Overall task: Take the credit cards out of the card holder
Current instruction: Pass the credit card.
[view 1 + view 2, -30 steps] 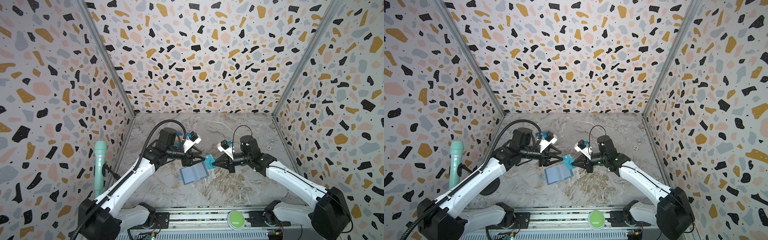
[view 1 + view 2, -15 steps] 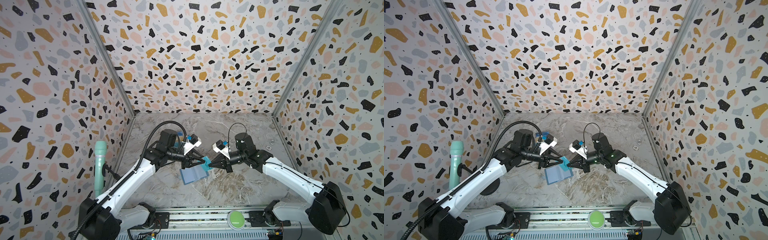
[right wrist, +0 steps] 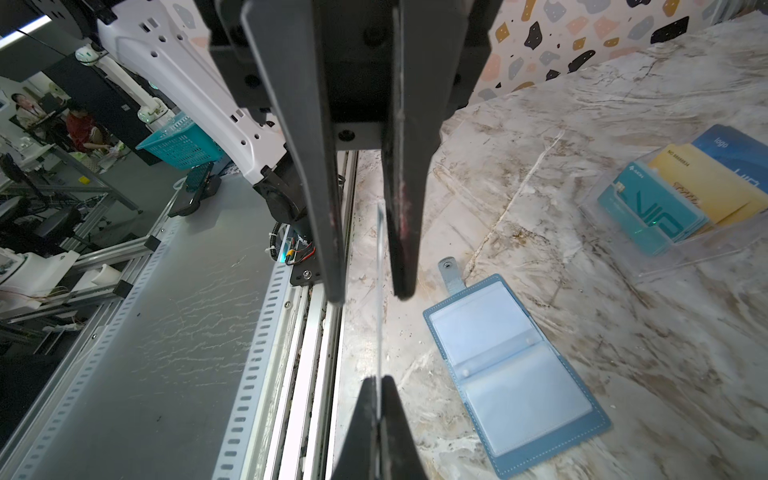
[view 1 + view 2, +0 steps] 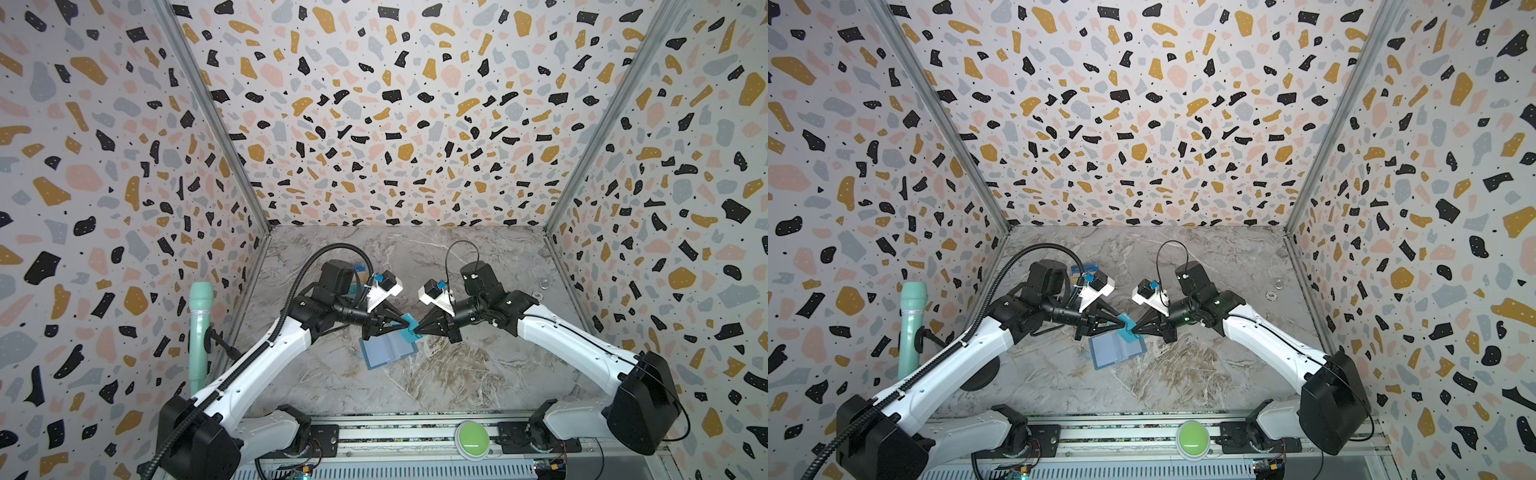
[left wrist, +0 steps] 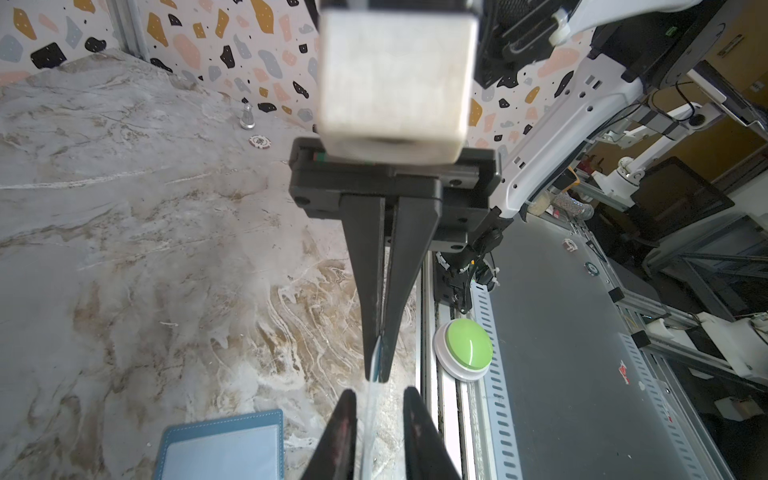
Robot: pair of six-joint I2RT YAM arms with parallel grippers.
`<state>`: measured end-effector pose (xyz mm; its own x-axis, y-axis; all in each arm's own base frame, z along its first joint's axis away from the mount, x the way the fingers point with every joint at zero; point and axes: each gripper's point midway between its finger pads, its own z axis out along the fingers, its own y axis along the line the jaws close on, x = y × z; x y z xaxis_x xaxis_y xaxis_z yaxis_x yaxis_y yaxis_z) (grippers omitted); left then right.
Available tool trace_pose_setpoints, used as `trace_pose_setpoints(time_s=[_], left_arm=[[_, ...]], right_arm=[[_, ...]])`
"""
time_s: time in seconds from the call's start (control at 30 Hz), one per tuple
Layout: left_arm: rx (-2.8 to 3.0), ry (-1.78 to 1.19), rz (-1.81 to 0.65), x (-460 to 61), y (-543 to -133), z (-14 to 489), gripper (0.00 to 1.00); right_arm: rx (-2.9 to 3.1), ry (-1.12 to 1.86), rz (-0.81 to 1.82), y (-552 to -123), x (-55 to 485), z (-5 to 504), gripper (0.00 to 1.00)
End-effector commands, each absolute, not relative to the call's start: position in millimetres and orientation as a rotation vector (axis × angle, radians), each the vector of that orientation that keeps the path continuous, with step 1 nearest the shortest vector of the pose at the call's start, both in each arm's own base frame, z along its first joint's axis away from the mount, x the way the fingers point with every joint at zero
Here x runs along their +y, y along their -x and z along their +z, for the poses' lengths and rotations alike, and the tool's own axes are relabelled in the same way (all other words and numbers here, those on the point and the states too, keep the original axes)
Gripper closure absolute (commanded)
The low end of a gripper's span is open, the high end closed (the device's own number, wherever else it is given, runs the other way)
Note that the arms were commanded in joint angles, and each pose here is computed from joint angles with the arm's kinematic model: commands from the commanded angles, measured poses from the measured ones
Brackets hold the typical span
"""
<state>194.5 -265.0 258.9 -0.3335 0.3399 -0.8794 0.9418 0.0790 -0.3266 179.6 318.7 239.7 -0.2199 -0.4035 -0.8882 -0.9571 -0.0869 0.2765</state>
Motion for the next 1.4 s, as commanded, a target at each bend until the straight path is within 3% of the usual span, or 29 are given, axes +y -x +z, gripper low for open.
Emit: trace_pose_setpoints(time_s=[0.0, 0.27, 0.47, 0.57, 0.77, 1.0, 1.07, 1.17, 1.37], left_arm=[[1.744, -1.294, -1.251, -263, -192, 257, 0.83], [1.765, -1.287, -1.237, -262, -195, 255, 0.99], [1.751, -1.254, -1.255, -266, -200, 258, 1.00], [1.738, -1.185, -1.260, -269, -209, 268, 1.00], [1.629, -0.899, -1.264, -272, -242, 316, 1.00], [1.424, -0.650, -1.373, -259, -242, 360, 1.00], [1.397, -0.613, -1.398, -256, -239, 362, 1.00], [1.377, -0.574, -1.418, -252, -237, 363, 1.00], [1.320, -0.522, -1.456, -245, -233, 368, 1.00]], right_arm=[[1.622, 1.514, 1.266, -178, 317, 249, 1.00], [1.671, 1.511, 1.249, -182, 318, 241, 1.00], [1.696, 1.405, 1.186, -196, 311, 245, 0.43], [1.650, 1.273, 1.218, -204, 299, 255, 0.33], [1.480, 1.013, 1.320, -203, 283, 274, 0.30], [1.322, 0.836, 1.434, -206, 278, 294, 0.30], [1.273, 0.810, 1.472, -209, 280, 303, 0.34], [1.196, 0.806, 1.520, -210, 283, 317, 0.47], [1.104, 0.851, 1.566, -203, 298, 332, 0.49]])
